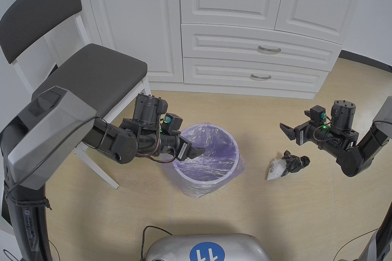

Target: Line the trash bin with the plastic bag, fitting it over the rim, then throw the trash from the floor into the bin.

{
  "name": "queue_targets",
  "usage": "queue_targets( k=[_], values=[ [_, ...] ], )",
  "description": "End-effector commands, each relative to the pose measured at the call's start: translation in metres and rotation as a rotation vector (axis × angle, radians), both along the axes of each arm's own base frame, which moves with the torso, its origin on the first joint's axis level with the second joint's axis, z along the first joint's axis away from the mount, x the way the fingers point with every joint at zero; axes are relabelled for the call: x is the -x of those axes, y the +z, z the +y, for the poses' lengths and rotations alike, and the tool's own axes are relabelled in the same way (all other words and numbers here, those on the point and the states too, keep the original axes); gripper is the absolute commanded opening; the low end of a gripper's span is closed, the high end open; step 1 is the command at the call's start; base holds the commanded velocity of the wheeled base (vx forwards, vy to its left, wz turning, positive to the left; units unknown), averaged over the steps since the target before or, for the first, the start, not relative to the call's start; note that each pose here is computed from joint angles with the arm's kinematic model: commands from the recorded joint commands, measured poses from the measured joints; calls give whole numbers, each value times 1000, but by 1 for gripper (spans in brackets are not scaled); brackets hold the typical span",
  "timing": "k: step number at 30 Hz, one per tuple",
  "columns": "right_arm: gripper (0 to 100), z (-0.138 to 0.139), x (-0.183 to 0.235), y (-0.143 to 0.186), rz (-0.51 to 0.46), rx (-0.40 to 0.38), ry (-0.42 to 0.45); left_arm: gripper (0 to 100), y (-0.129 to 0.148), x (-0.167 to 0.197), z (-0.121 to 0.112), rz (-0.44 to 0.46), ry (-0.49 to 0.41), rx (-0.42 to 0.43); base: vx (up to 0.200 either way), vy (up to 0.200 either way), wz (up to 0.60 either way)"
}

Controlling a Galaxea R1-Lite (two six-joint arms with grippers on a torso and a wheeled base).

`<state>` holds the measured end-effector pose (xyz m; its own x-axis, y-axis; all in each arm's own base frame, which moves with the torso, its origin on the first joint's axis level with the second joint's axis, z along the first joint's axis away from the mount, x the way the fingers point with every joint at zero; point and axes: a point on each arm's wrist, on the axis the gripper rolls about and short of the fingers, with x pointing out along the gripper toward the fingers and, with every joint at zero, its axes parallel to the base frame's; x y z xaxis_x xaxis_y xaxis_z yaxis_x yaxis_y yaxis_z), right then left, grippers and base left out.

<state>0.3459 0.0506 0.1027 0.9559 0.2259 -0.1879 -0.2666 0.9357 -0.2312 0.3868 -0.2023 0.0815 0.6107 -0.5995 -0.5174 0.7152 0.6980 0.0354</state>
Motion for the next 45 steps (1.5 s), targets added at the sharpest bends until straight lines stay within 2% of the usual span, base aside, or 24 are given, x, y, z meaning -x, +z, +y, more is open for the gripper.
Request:
queue_targets(
  k=[1,4,8,12,16,17,19,24,26,27,29,30,31,40,41,42,45],
  values=[
    [100,-6,9,-6,-63,76,5,100,-46,-28,-10,32,-86,-56,0,0,0],
    [100,-11,-2,-7,-133,71,-18,100,-66,-43,-8,24,-164,-102,0,0,0],
    [100,-17,-7,-7,-166,65,-32,100,-72,-52,-11,33,-184,-103,0,0,0],
    [100,-14,-7,-4,-166,32,15,100,-82,-61,-11,48,-186,-111,0,0,0],
    [100,-3,0,5,-155,-79,96,100,-89,-70,-15,35,-187,-103,0,0,0],
    [100,-3,0,5,-155,-79,96,100,-89,-70,-15,35,-187,-103,0,0,0],
    [100,2,3,15,-145,-143,108,100,-94,-71,-18,40,-192,-103,0,0,0],
    [100,22,23,60,-14,-350,133,100,-104,-69,-21,59,-208,-103,0,0,0],
    [100,25,25,68,12,-380,133,100,-106,-68,-22,63,-209,-105,0,0,0],
    [100,29,25,78,59,-424,103,100,-108,-68,-23,66,-212,-107,0,0,0],
    [100,29,25,80,63,-427,95,100,-108,-68,-23,66,-212,-107,0,0,0],
    [100,29,19,85,69,-436,23,100,-107,-67,-26,63,-217,-105,0,0,0],
    [100,29,17,83,69,-434,8,100,-106,-67,-26,61,-217,-105,0,0,0],
    [100,29,15,82,61,-431,-1,100,-112,-69,-26,65,-217,-105,0,0,0],
    [100,29,15,82,61,-431,-1,0,-112,-69,-26,65,-217,-105,0,0,0],
    [100,26,14,83,43,-437,-1,0,-111,-68,-27,72,-246,-81,0,0,0],
    [100,24,12,82,37,-440,-10,0,-110,-68,-27,76,-260,-62,0,0,0]
  ],
)
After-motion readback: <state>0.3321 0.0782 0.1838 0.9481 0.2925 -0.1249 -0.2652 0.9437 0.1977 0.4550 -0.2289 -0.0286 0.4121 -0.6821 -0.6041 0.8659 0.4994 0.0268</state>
